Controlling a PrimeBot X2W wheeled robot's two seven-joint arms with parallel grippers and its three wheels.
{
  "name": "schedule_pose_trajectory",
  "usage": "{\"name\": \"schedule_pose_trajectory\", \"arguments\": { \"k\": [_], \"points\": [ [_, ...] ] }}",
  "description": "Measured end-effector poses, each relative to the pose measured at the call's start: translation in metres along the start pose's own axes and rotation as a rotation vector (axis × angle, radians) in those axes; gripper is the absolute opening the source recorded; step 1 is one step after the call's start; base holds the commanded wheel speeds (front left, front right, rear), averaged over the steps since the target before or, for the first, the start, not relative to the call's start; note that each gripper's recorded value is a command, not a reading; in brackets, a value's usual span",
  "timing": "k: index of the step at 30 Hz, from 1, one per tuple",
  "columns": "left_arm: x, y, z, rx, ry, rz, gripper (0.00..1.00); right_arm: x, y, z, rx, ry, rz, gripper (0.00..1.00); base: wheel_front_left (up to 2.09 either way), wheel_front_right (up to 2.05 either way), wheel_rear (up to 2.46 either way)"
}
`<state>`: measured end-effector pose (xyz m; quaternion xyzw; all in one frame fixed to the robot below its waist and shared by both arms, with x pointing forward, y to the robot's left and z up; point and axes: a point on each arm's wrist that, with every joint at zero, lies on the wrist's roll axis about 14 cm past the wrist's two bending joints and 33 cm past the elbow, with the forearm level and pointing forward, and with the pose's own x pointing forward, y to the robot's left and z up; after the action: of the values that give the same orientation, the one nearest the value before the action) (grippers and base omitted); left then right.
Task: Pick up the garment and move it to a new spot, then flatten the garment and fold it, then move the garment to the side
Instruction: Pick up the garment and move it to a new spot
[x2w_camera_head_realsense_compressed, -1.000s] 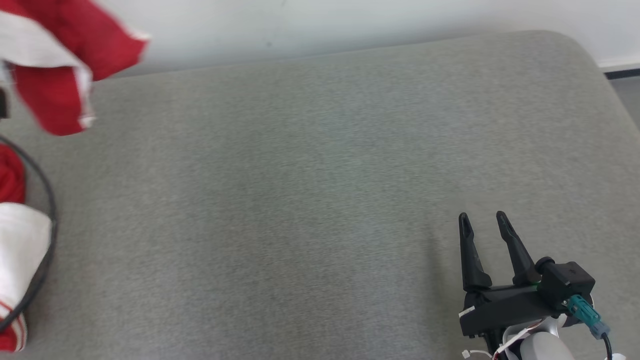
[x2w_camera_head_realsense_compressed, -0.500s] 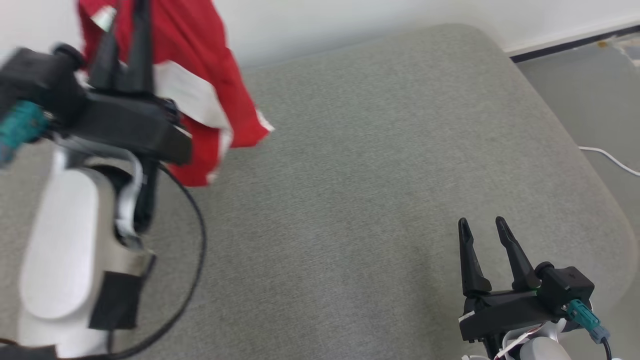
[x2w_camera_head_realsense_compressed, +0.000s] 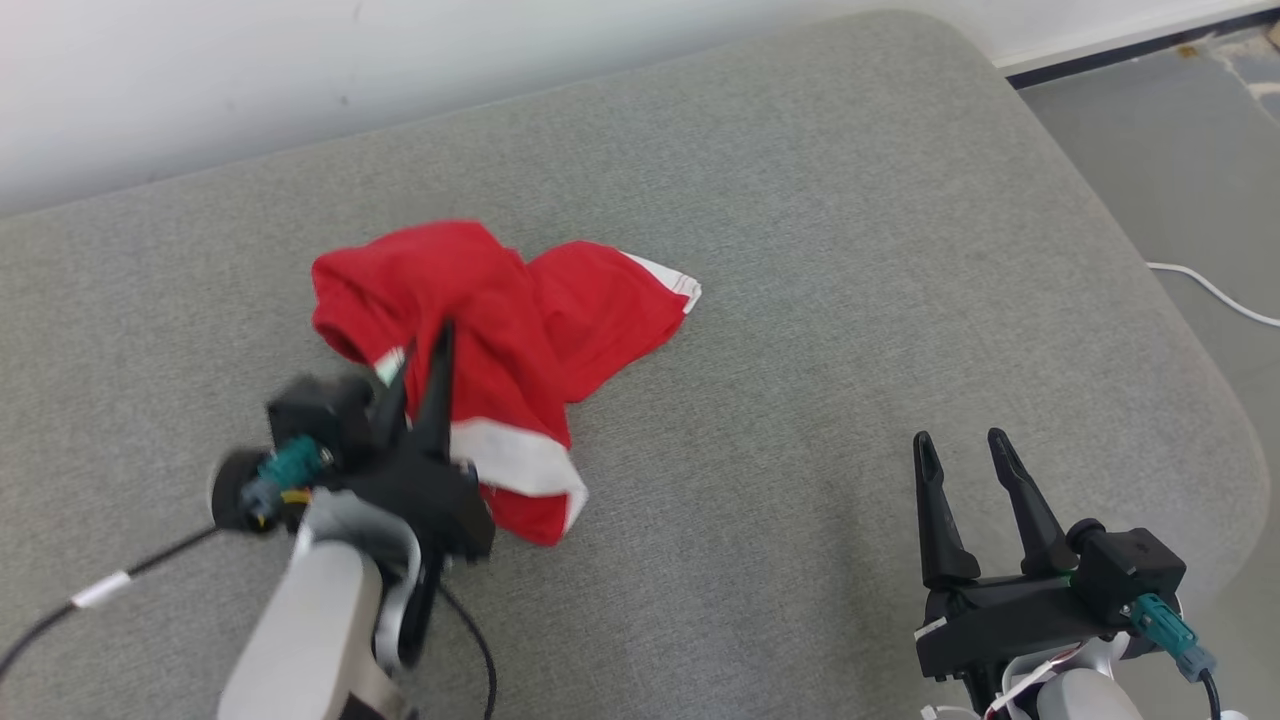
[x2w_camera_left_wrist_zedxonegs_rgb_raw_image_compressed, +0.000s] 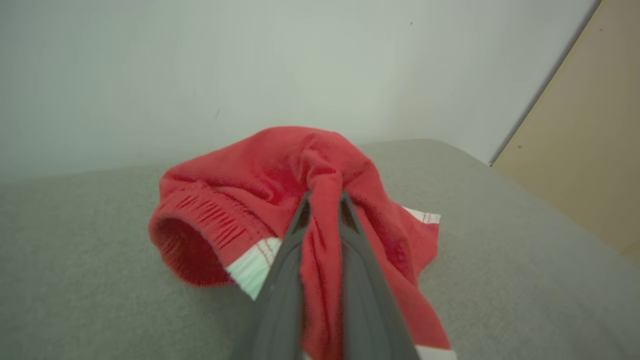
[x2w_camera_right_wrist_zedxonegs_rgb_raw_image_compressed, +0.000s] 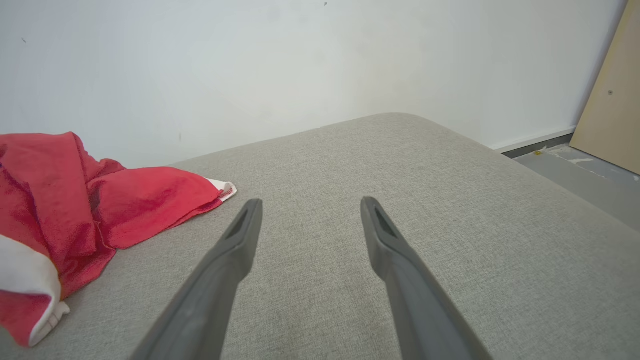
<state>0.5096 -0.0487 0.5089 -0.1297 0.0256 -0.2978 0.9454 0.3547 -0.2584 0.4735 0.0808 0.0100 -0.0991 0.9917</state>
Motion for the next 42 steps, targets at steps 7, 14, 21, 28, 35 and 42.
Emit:
{"name": "schedule_pose_trajectory", "arguments": {
  "k": [7,14,21,28,35,42],
  "points": [
    [-0.032,0.012,-0.058,0.030,0.130,0.035,1.00,0.009,0.011,-0.004,-0.010,0.008,0.036,1.00,0.00,0.00,0.00],
    [-0.030,0.021,0.000,0.066,-0.049,0.063,1.00,0.017,0.030,-0.004,-0.018,0.002,0.092,1.00,0.00,0.00,0.00],
    [-0.058,0.053,0.048,0.145,-0.170,0.158,1.00,0.024,0.053,-0.002,-0.020,-0.011,0.160,1.00,0.00,0.00,0.00],
    [-0.109,0.094,0.064,0.197,-0.202,0.298,1.00,0.028,0.074,-0.001,-0.014,-0.018,0.218,1.00,0.00,0.00,0.00],
    [-0.163,0.125,0.079,0.222,-0.242,0.435,1.00,0.029,0.092,-0.001,-0.009,-0.021,0.267,1.00,0.00,0.00,0.00],
    [-0.202,0.131,0.081,0.227,-0.265,0.504,1.00,0.024,0.096,0.001,-0.009,-0.027,0.281,1.00,0.00,0.00,0.00]
  ]
}}
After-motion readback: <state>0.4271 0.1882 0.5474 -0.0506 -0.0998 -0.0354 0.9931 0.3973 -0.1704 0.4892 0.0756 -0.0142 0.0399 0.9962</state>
